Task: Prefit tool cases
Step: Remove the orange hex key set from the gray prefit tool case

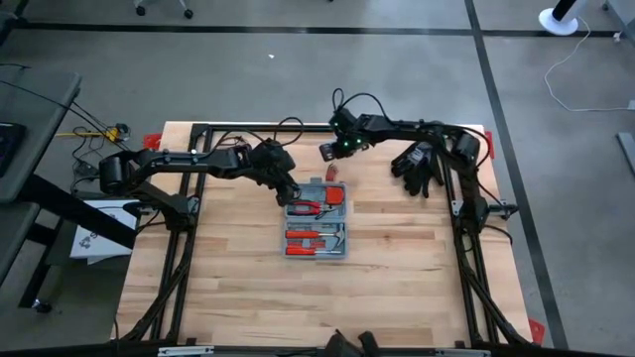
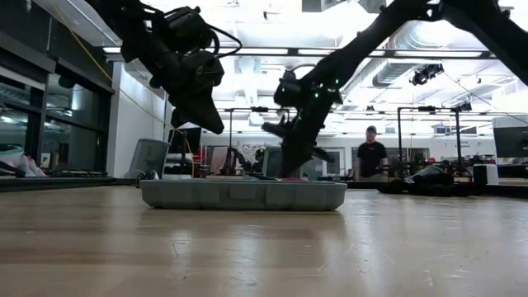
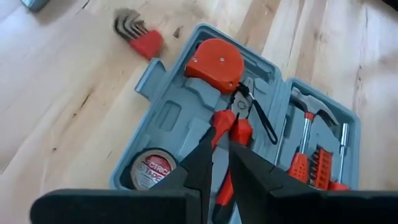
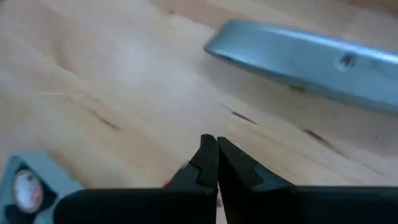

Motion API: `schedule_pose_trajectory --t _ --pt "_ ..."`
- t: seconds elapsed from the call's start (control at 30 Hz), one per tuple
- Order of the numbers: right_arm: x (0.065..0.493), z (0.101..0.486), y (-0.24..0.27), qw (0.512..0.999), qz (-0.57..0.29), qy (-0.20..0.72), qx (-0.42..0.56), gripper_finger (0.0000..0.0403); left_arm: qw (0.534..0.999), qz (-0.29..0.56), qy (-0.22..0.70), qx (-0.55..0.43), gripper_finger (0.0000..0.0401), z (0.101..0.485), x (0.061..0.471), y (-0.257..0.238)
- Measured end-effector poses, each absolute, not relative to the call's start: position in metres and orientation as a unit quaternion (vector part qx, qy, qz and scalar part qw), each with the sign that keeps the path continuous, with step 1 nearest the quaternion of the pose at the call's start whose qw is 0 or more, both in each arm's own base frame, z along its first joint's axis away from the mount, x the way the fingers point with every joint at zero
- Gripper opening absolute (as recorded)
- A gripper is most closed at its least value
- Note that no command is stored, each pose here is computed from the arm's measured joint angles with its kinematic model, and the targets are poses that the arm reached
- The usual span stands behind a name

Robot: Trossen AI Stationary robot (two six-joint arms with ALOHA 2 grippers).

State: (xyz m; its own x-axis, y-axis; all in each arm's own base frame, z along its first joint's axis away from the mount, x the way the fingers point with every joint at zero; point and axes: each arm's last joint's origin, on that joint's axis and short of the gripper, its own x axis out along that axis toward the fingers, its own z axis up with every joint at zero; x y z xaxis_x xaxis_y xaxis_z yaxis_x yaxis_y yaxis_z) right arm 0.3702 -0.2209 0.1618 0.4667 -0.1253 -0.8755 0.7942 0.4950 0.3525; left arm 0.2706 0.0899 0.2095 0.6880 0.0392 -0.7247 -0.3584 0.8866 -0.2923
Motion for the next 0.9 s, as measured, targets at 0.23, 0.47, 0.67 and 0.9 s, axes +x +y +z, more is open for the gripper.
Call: schedule_pose_trajectory --t 0.23,0.47,0.67,0.9 --pt "0.380 0.173 -0.196 0.772 -0.266 0.429 0.386 0.0000 0.895 0.119 0.378 -0.203 0.0046 0.210 0.271 0.091" --pt "0.391 0.162 -0.168 0.765 -0.262 0.468 0.357 0.0000 0.896 0.119 0.378 -0.203 0.0046 0.210 0.271 0.091" --pt "0.386 0.137 -0.172 0.728 -0.275 0.512 0.363 0.0000 0.895 0.120 0.379 -0.203 0.0046 0.209 0.271 0.090" --pt "0.372 0.135 -0.202 0.717 -0.303 0.501 0.379 0.0000 0.889 0.120 0.390 -0.206 0.0046 0.208 0.269 0.090"
